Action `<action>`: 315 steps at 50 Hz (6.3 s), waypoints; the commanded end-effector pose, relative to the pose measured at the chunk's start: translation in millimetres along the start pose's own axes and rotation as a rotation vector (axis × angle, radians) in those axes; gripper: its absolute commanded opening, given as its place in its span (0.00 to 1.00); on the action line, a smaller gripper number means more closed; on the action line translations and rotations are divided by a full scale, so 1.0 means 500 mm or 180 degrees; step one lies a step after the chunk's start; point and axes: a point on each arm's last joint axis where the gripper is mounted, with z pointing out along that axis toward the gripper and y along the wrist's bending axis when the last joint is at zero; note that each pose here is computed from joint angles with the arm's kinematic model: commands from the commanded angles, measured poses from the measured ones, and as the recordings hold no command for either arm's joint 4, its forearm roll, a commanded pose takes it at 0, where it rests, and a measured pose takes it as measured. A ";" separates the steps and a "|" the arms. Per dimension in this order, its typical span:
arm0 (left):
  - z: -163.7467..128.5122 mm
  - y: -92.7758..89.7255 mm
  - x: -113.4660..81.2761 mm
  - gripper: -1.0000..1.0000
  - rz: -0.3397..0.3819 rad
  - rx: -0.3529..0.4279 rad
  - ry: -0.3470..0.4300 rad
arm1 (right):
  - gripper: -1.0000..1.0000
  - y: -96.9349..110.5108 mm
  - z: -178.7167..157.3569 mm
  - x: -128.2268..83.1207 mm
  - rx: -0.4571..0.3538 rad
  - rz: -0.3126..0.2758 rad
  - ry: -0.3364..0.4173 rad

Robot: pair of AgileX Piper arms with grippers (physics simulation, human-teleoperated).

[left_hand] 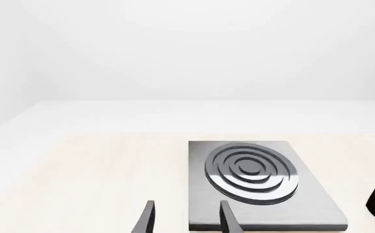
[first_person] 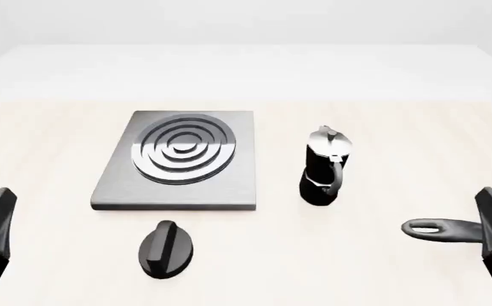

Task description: Put the moka pot on the stove.

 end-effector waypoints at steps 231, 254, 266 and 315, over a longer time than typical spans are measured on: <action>0.000 0.000 0.000 1.00 0.0000 0.0000 0.0000 | 0.00 0.189 0.275 0.120 -0.1314 0.0291 0.1413; 0.000 0.000 0.000 1.00 0.0000 0.0000 0.0000 | 0.00 0.176 0.266 0.077 -0.1294 0.0240 0.1278; 0.000 0.000 0.000 1.00 0.0000 0.0000 0.0000 | 0.00 0.179 0.275 0.037 -0.1318 0.0186 0.1141; 0.000 0.000 0.000 1.00 0.0000 0.0000 0.0000 | 0.00 0.294 0.421 -0.100 -0.1617 0.0036 0.0769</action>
